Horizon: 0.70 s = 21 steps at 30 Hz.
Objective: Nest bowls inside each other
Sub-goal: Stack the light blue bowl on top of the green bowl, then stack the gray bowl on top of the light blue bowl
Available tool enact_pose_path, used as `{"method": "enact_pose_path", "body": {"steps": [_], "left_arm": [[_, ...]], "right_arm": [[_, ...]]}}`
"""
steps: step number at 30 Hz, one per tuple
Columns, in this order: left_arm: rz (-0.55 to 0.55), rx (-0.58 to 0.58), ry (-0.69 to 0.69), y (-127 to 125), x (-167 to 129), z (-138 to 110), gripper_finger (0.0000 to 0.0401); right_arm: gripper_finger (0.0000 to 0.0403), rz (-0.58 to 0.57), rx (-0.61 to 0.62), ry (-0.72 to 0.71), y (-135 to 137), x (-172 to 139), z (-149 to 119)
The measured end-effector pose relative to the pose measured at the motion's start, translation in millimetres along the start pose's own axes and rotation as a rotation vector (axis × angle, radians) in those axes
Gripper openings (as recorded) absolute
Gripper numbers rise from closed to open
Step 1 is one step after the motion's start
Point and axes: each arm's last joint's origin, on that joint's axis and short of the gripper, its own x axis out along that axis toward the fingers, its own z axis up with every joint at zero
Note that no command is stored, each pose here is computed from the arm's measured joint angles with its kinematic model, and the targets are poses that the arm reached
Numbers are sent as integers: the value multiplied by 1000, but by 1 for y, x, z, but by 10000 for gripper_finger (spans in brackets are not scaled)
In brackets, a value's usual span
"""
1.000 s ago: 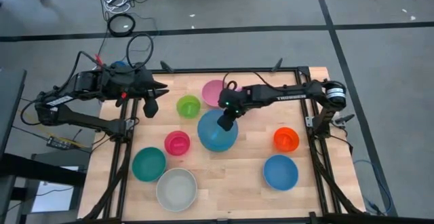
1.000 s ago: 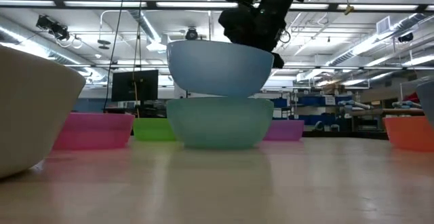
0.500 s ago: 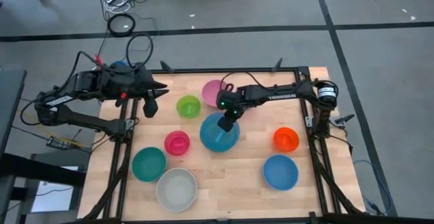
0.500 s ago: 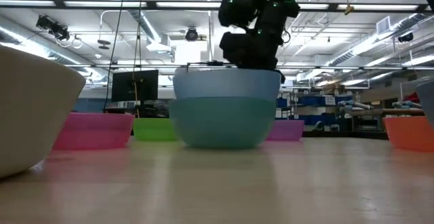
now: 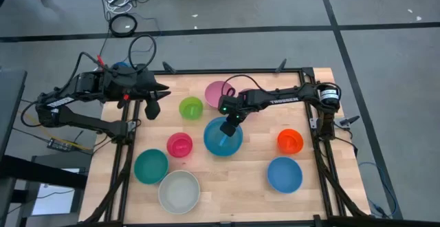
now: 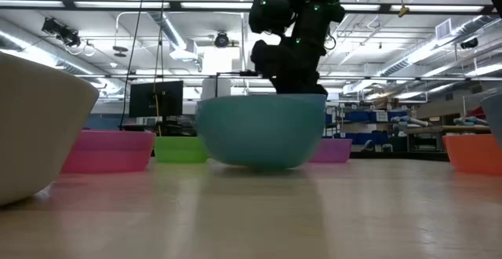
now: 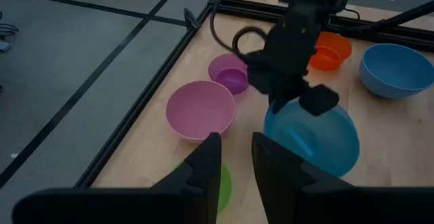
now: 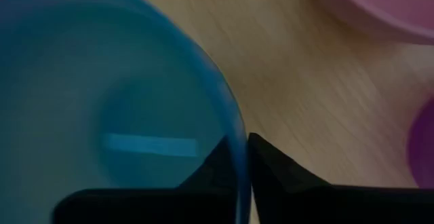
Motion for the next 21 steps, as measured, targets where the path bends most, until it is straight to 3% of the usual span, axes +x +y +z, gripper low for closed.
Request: {"method": "enact_pose_path", "body": {"steps": [10, 16, 21], "left_arm": [[0, 0, 3, 0, 0, 0, 92], [0, 0, 2, 0, 0, 0, 92], [0, 0, 2, 0, 0, 0, 92]], "right_arm": [[126, 5, 35, -63, 2, -49, -9], [124, -92, 32, -237, 7, -63, -5], [107, -115, 8, -224, 14, -37, -2]]}}
